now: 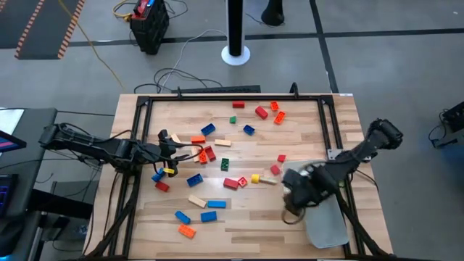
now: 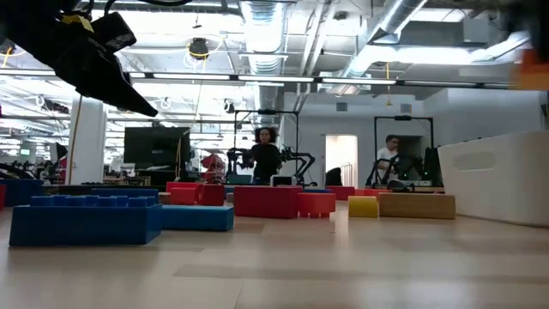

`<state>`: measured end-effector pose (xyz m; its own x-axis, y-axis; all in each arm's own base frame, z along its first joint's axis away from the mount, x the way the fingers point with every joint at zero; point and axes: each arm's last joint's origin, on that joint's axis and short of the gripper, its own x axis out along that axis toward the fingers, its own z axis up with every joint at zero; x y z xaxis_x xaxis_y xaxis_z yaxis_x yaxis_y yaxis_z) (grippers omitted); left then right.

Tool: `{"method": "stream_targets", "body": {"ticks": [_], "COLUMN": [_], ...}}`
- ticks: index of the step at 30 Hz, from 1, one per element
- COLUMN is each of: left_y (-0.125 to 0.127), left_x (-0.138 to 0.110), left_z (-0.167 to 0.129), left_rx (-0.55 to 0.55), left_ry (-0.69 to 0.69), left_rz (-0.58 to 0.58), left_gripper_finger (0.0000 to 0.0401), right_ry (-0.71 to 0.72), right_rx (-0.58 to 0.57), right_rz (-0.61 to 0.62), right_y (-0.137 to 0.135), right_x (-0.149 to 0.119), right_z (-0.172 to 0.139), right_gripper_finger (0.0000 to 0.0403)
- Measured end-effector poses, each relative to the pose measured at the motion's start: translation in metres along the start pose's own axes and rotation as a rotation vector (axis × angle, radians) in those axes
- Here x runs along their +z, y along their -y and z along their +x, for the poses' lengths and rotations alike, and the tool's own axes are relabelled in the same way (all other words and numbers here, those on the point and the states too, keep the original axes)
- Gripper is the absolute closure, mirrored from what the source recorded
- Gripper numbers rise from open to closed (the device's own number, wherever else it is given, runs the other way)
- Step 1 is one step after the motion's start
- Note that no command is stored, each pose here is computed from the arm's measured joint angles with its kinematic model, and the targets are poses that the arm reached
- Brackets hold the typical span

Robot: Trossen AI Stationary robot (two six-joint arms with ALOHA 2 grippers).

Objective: Sort blocks by size
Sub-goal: Put the 4 stud yellow game piece into the gray bin, then put the half circle yellow block into the gray bin

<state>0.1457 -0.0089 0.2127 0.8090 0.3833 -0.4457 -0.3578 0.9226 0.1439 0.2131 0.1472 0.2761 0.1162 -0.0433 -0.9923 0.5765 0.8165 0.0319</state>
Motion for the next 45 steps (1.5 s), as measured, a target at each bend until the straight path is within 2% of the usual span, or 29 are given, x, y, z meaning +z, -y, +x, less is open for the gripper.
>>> {"method": "stream_targets", "body": {"ticks": [5, 10, 15, 20, 26, 30, 33, 35, 39, 45], "left_y": [0.000, 0.000, 0.001, 0.002, 0.003, 0.003, 0.003, 0.003, 0.003, 0.003], "left_x": [0.000, 0.002, 0.005, 0.004, 0.006, 0.006, 0.006, 0.006, 0.005, 0.005], "left_z": [0.000, 0.000, 0.000, 0.000, 0.000, 0.000, 0.000, 0.000, 0.000, 0.000], "left_rx": [0.000, -0.002, -0.011, -0.063, -0.088, -0.089, -0.089, -0.089, -0.089, -0.089], "left_ry": [0.001, 0.019, 0.041, 0.033, 0.043, 0.044, 0.043, 0.042, 0.037, 0.032], "left_rz": [0.000, -0.009, -0.006, -0.006, -0.041, -0.071, -0.081, -0.087, -0.097, -0.095], "left_gripper_finger": [0.0213, 0.0213, 0.0213, 0.0213, 0.0213, 0.0213, 0.0213, 0.0213, 0.0213, 0.0213], "right_ry": [-0.120, -0.134, -0.229, -0.237, 0.079, 0.245, 0.315, 0.315, 0.207, 0.082], "right_rx": [-0.013, -0.105, -0.114, -0.033, 0.024, 0.105, 0.115, 0.084, 0.044, -0.021], "right_rz": [0.102, 0.188, 0.252, 0.246, 0.113, -0.020, -0.149, -0.231, -0.370, -0.573], "right_y": [-0.004, 0.003, 0.005, -0.001, 0.002, 0.004, 0.000, -0.003, -0.007, -0.021], "right_x": [-0.037, -0.056, -0.055, -0.035, 0.018, 0.060, 0.092, 0.108, 0.135, 0.161], "right_z": [0.015, 0.030, 0.027, 0.009, -0.005, 0.001, 0.016, 0.034, 0.070, 0.100], "right_gripper_finger": [0.0308, 0.0275, 0.0222, 0.0188, 0.0191, 0.0191, 0.0184, 0.0176, 0.0159, 0.0138]}}
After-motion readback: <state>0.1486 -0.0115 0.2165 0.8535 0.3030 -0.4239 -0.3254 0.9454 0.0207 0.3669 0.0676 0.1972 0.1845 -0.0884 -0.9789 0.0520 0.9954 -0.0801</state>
